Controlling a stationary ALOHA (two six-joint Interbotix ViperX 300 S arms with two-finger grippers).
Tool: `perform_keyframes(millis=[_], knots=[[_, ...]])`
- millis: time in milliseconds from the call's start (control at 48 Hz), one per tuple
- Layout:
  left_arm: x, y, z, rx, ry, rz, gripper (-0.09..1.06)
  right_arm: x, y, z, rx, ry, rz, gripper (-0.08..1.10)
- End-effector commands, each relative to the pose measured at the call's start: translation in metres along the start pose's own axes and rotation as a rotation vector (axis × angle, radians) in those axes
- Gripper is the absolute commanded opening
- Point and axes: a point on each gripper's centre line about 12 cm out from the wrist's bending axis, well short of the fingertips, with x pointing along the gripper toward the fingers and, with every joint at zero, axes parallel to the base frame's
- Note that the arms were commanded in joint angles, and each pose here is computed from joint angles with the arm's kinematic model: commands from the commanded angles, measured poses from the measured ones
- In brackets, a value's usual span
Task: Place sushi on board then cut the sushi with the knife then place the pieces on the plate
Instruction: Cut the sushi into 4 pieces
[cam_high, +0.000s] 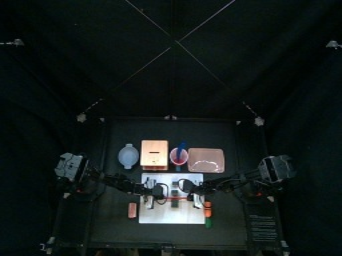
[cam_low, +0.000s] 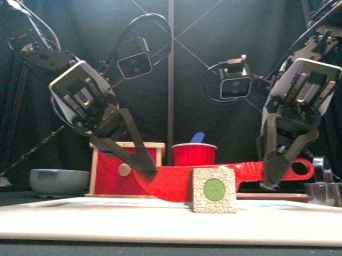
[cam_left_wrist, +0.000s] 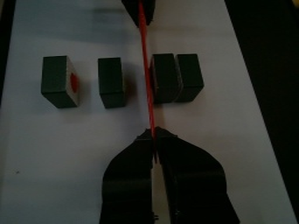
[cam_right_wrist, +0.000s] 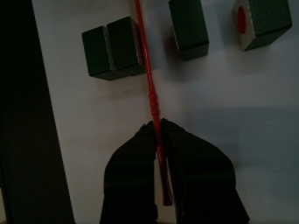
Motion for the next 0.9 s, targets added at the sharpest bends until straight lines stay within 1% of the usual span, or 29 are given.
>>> perform_keyframes(millis=[21,104,188,208,333,438,500,562,667,750,896], knots=[[-0.007,-0.005,0.018,0.010,-0.056,-0.012,0.39,-0.009,0.003,0.012,0.002,-0.047,0.014,0.32],[-0.011,-0.004,0.024,0.011,-0.074,-0.011,0.39,-0.015,0.004,0.015,-0.004,-0.063,0.021,0.33],[-0.016,-0.004,0.029,0.027,-0.092,-0.015,0.39,-0.024,0.006,0.020,-0.021,-0.083,0.030,0.32],[-0.019,-0.004,0.032,0.035,-0.104,-0.018,0.39,-0.027,0.007,0.021,-0.025,-0.088,0.032,0.32],[-0.029,-0.006,0.042,0.067,-0.140,-0.028,0.39,-0.041,0.009,0.029,-0.033,-0.132,0.046,0.32],[-0.036,-0.010,0.047,0.079,-0.161,-0.038,0.39,-0.049,0.013,0.030,-0.037,-0.151,0.059,0.33],[-0.037,-0.014,0.046,0.085,-0.161,-0.047,0.38,-0.050,0.014,0.029,-0.032,-0.153,0.065,0.32],[-0.037,-0.020,0.044,0.092,-0.157,-0.062,0.39,-0.050,0.015,0.029,-0.025,-0.152,0.068,0.32],[-0.034,-0.026,0.040,0.097,-0.147,-0.074,0.39,-0.049,0.019,0.026,-0.022,-0.142,0.079,0.33],[-0.031,-0.027,0.037,0.093,-0.136,-0.076,0.38,-0.047,0.021,0.024,-0.025,-0.137,0.083,0.32],[-0.025,-0.027,0.032,0.080,-0.117,-0.071,0.39,-0.044,0.021,0.020,-0.018,-0.124,0.082,0.33]])
